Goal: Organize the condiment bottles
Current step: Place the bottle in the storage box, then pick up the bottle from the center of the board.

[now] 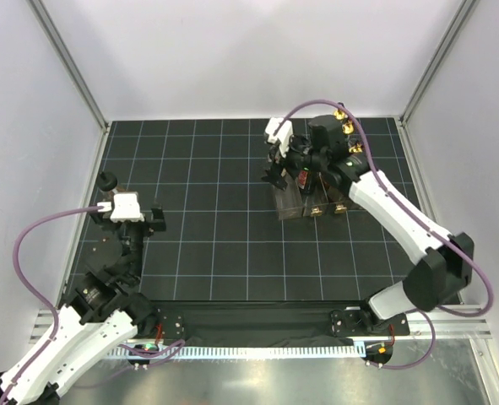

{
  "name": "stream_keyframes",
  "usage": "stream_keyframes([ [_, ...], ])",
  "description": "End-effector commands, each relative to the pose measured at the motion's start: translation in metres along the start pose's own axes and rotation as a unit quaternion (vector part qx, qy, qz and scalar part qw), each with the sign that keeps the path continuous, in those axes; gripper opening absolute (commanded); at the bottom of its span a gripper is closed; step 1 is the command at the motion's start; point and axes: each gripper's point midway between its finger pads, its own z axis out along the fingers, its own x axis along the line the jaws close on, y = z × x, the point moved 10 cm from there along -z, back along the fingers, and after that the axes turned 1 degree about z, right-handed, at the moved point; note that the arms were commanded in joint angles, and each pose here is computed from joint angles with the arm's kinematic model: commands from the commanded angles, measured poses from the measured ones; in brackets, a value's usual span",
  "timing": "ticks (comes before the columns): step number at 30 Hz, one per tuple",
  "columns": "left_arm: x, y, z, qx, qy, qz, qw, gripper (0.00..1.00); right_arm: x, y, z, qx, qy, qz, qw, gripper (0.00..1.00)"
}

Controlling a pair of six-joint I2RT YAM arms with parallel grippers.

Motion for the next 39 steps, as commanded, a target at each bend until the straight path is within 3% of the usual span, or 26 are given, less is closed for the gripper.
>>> stream_keyframes([
  [1, -0.005, 0.006, 0.003, 0.002, -0.016, -0.007, 1.0, 1.0, 0.021, 0.016, -0.037, -0.029, 0.058, -0.058, 0.996, 0.91],
  [6, -0.01, 0.004, 0.007, 0.016, -0.02, 0.002, 1.0, 1.0, 0.042, 0.004, -0.062, -0.02, 0.085, -0.061, 0.994, 0.91],
  [23, -0.019, 0.006, 0.03, 0.055, -0.019, -0.01, 0.998, 1.0, 0.065, -0.03, -0.121, -0.044, 0.052, -0.045, 0.997, 1.0],
  [39, 0.007, -0.02, 0.084, 0.165, 0.002, -0.135, 0.977, 1.0, 0.07, -0.054, -0.114, -0.055, 0.065, -0.014, 0.996, 1.0],
])
